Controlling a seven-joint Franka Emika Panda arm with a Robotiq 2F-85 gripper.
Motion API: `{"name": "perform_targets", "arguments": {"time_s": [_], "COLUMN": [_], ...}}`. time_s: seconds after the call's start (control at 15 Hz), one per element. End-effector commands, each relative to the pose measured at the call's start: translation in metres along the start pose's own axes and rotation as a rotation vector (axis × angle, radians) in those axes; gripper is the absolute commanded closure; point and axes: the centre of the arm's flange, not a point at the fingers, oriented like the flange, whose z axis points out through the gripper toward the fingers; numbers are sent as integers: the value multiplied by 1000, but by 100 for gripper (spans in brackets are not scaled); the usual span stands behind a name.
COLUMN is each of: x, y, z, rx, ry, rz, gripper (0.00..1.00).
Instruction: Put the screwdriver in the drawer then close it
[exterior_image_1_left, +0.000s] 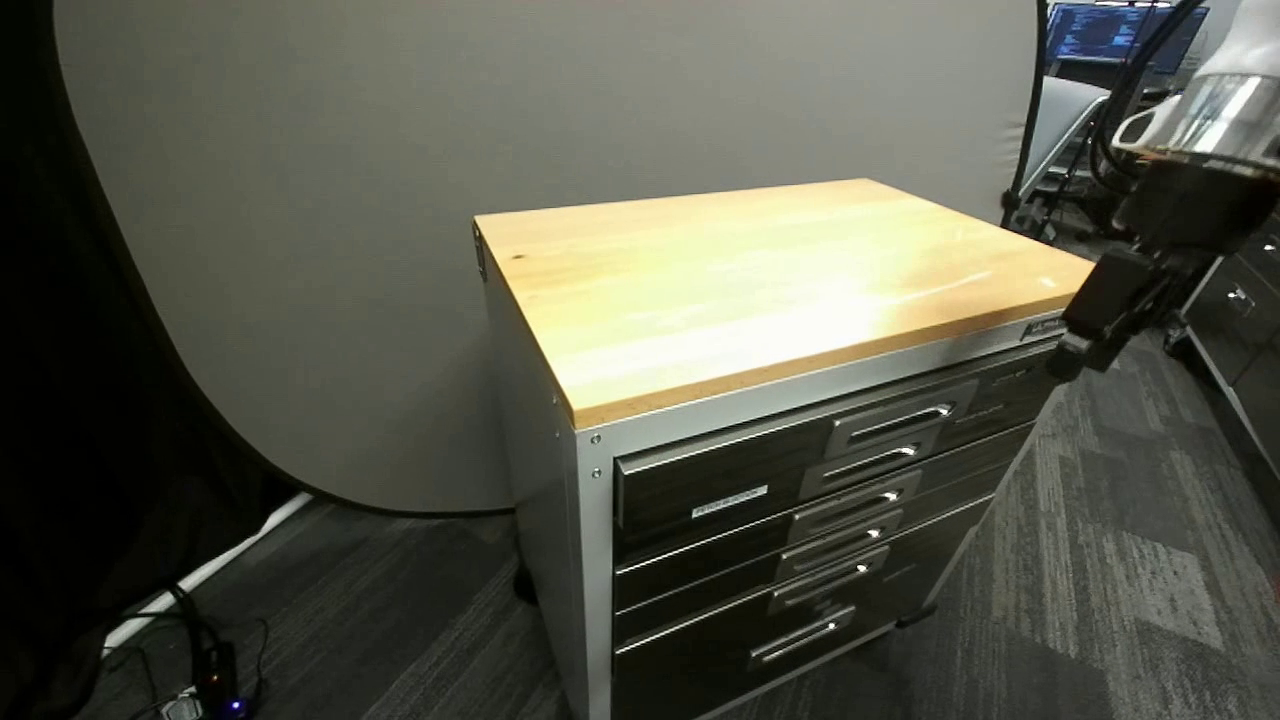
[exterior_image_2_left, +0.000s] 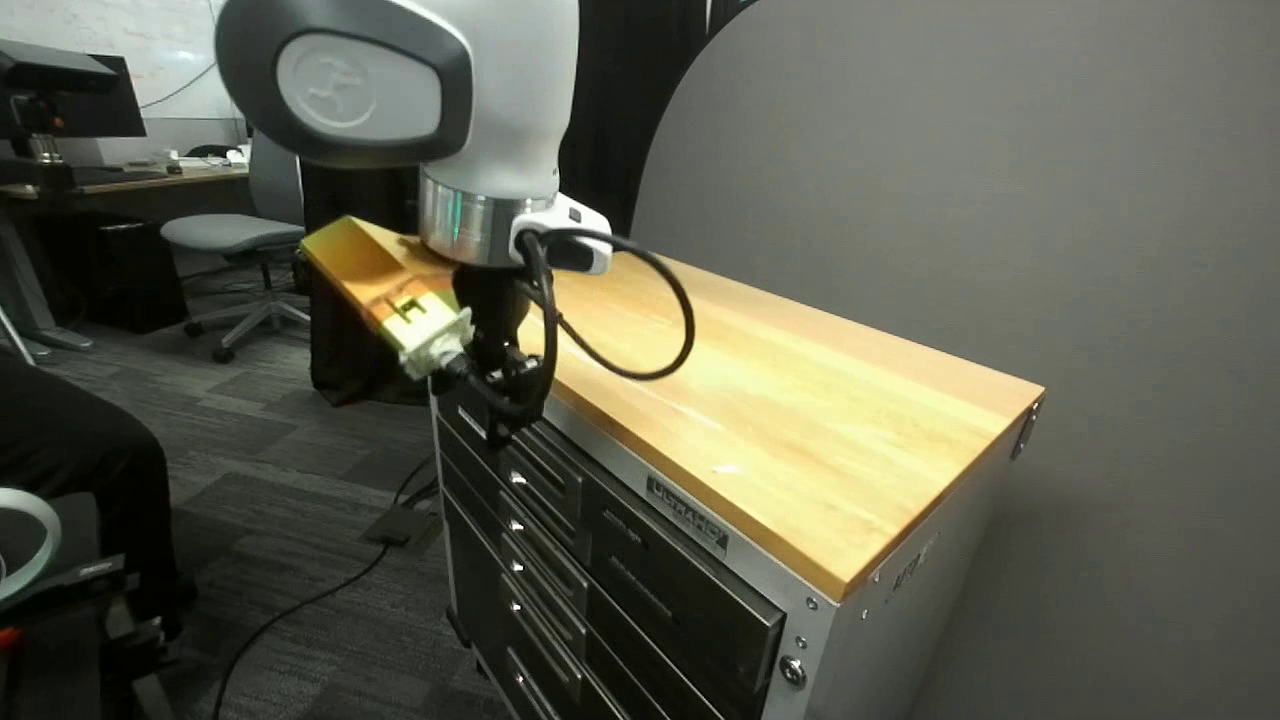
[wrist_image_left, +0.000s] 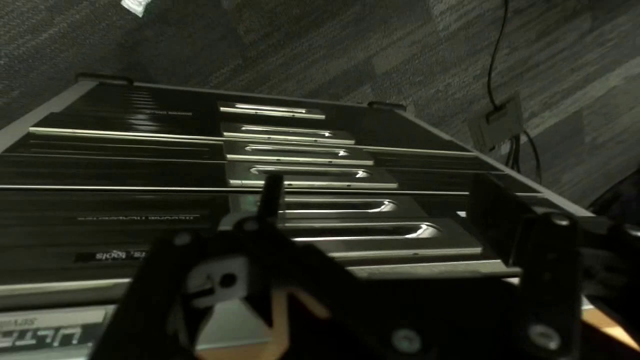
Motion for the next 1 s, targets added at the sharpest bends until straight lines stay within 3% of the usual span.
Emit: {"name": "perform_targets", "arguments": {"time_s": [0.0, 0.27, 0.47, 0.53, 0.93], "x": [26, 46, 46, 34, 35], "y": [-34, -96, -125, -115, -121], "z": [-81, -144, -175, -152, -163], "rx": [-34, -60, -71, -59, -66], "ry": [-84, -159, -250, -198, -238], "rz": [-79, -164, -155, -170, -156], "gripper": [0, 0, 0, 0, 0]}}
